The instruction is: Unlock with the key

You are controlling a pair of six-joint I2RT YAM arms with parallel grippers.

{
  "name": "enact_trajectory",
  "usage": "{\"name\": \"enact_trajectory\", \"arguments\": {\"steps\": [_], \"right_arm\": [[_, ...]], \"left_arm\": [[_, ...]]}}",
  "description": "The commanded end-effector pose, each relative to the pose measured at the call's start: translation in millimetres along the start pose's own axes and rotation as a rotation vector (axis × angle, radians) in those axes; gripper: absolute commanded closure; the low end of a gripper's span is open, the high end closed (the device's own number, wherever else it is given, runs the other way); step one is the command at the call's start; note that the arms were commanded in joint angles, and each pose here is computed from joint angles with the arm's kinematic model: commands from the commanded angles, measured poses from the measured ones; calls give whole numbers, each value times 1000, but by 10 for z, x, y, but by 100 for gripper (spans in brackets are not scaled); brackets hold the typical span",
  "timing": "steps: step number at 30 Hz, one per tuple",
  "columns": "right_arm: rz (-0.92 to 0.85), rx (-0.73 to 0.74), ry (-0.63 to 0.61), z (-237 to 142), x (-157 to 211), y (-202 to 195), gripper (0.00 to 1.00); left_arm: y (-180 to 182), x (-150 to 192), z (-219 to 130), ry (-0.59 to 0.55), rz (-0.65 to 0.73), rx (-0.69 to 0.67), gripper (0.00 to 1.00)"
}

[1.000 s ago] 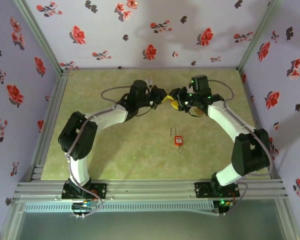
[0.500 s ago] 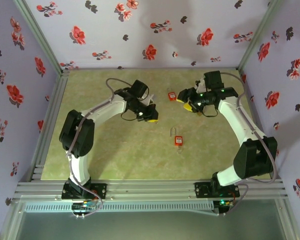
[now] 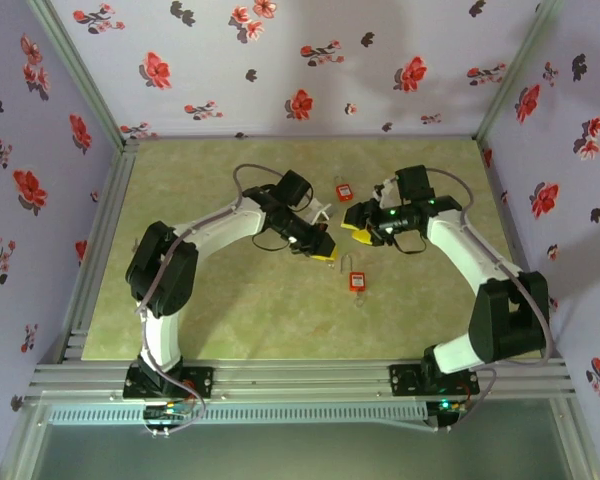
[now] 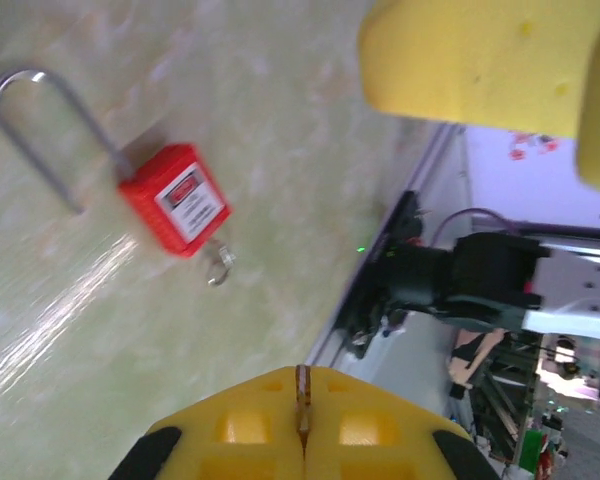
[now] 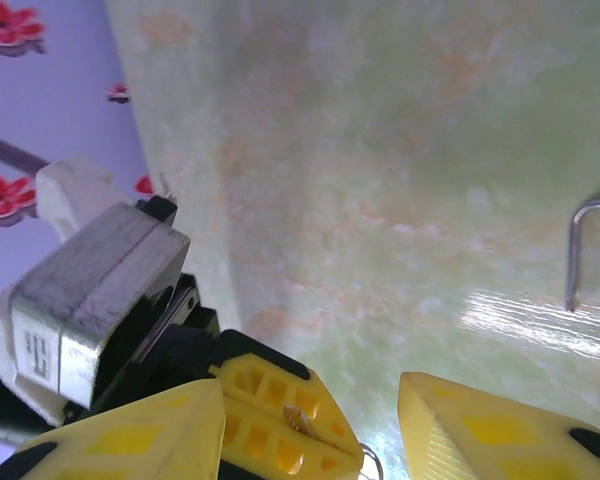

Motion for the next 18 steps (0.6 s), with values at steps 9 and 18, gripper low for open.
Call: {"name": "enact_trajectory", "arguments": {"steps": [9,18], "right_arm": [[-262,-272,-63,-548,342,476,54],[-280,-343,-53,-477,400,426,61]], "left_arm": [[-546,-522,-505,-198,120,232,100],[-723,-673,-583,-213,150,298,100]]}}
Point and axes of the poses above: each hand's point on the last joint's axis, 136 mm out from that joint toward the fingers, its own z axis out along the fingers, its own y axis along the line the jaws close on, x = y × z, the point moved 2 cm from there along -z, back along the fingers, and after that the axes turned 4 degrees about z, right-handed, at the moved point
